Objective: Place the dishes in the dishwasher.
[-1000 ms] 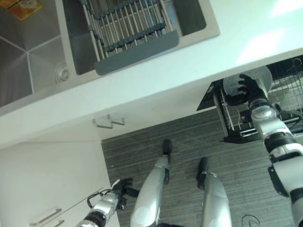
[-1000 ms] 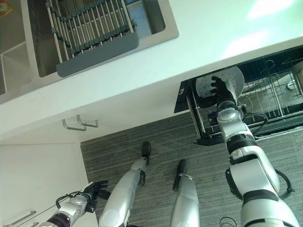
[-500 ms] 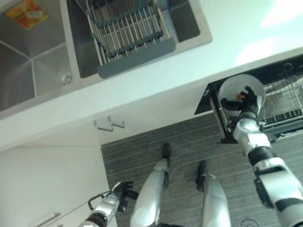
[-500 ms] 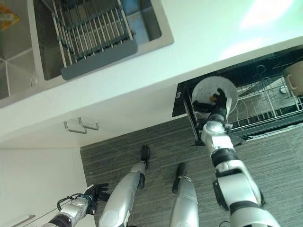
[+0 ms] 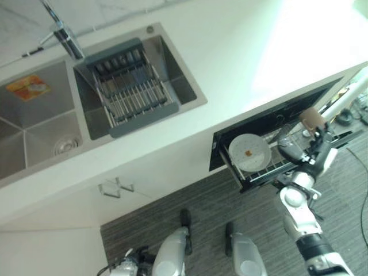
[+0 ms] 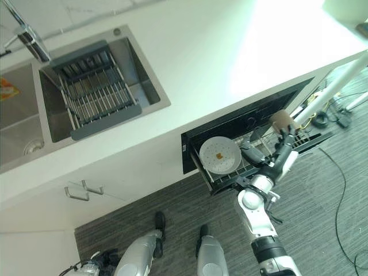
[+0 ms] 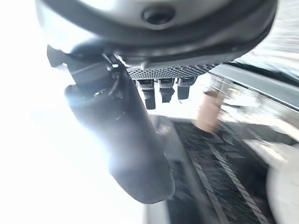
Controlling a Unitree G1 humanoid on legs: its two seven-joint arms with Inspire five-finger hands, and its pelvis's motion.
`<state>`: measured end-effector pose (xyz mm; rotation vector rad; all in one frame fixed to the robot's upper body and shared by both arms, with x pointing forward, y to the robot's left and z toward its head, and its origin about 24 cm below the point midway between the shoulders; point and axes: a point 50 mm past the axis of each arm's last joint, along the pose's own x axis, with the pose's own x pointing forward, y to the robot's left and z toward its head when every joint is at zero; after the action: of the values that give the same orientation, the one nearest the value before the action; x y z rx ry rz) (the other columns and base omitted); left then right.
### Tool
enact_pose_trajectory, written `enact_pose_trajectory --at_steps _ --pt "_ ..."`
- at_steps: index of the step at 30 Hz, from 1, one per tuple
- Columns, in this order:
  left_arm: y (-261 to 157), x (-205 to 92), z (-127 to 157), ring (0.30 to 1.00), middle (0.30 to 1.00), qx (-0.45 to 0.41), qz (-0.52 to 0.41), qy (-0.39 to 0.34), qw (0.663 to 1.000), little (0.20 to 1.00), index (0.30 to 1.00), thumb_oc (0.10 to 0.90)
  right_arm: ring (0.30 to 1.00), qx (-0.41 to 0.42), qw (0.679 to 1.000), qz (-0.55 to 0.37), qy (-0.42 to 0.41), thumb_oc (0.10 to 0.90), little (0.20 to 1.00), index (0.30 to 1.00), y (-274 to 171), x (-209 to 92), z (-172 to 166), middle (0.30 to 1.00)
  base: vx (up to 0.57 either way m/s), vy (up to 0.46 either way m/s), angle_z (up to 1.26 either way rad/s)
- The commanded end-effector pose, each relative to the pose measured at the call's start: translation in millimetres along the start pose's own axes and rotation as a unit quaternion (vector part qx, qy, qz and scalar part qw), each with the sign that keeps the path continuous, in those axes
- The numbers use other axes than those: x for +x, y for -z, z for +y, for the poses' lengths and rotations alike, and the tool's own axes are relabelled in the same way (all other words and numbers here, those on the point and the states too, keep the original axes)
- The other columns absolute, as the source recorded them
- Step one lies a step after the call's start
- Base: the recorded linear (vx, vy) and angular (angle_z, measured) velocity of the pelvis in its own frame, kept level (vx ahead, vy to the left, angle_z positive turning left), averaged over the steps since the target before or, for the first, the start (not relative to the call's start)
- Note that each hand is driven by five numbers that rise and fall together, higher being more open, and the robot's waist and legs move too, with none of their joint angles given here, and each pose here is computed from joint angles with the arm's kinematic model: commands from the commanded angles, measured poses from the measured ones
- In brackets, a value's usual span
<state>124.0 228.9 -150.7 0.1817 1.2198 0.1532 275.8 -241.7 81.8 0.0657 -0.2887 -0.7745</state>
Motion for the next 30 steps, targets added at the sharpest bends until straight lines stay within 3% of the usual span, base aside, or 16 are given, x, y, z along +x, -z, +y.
enact_pose_trajectory --at_steps 1,6,10,11,14,15,17,19,24,29,30 --pt "23 -1 -7 0.900 0.900 0.029 0.034 -0.001 0.999 0.900 0.900 0.800 0.900 0.089 0.978 -0.184 -0.029 0.800 0.900 0.900 -66 14 15 0.900 0.06 -0.037 -0.05" --pt "41 -3 -8 0.900 0.900 0.022 0.059 0.002 0.998 0.900 0.900 0.800 0.900 0.089 0.968 -0.234 0.034 0.800 0.900 0.900 -81 15 -10 0.900 0.06 -0.027 -0.08" --pt "52 -5 -4 0.900 0.900 0.008 0.073 -0.002 0.997 0.900 0.900 0.800 0.900 0.069 0.963 -0.210 0.156 0.800 0.900 0.900 -80 29 -61 0.900 0.04 -0.027 -0.03" --pt "54 -5 -2 0.900 0.900 0.001 0.079 -0.005 0.997 0.900 0.900 0.800 0.900 0.027 0.957 -0.201 0.207 0.800 0.900 0.900 -75 31 -84 0.900 0.02 -0.052 -0.03" --pt "59 -5 5 0.900 0.900 -0.008 0.092 -0.012 0.996 0.900 0.900 0.800 0.900 -0.047 0.939 -0.109 0.324 0.800 0.900 0.900 -46 33 -145 0.900 0.01 -0.062 -0.06" --pt "59 -5 5 0.900 0.900 -0.008 0.092 -0.012 0.996 0.900 0.900 0.800 0.900 -0.047 0.939 -0.109 0.324 0.800 0.900 0.900 -46 33 -145 0.900 0.01 -0.055 -0.06" --pt "59 -5 8 0.900 0.900 -0.007 0.089 -0.011 0.996 0.900 0.900 0.800 0.900 -0.121 0.920 -0.029 0.372 0.800 0.900 0.900 -12 22 -186 0.900 0.02 -0.061 -0.07" --pt "57 -4 9 0.900 0.900 -0.012 0.076 -0.003 0.997 0.900 0.900 0.800 0.900 -0.195 0.910 0.024 0.364 0.800 0.900 0.900 12 10 -208 0.900 0.02 -0.065 -0.09" --pt "49 -3 11 0.900 0.900 -0.006 0.060 -0.003 0.998 0.900 0.900 0.800 0.900 -0.292 0.897 0.129 0.305 0.800 0.900 0.900 55 -12 -216 0.900 0.00 -0.063 0.00" --pt "15 -1 13 0.900 0.900 -0.047 0.003 0.005 0.999 0.900 0.900 0.800 0.900 -0.388 0.904 0.116 0.138 0.800 0.900 0.900 73 -2 -168 0.900 -0.12 0.035 0.52" --pt "17 -2 13 0.900 0.900 -0.068 0.005 0.003 0.998 0.900 0.900 0.800 0.900 -0.385 0.914 0.091 0.089 0.800 0.900 0.900 70 13 -143 0.900 -0.15 0.043 0.59"
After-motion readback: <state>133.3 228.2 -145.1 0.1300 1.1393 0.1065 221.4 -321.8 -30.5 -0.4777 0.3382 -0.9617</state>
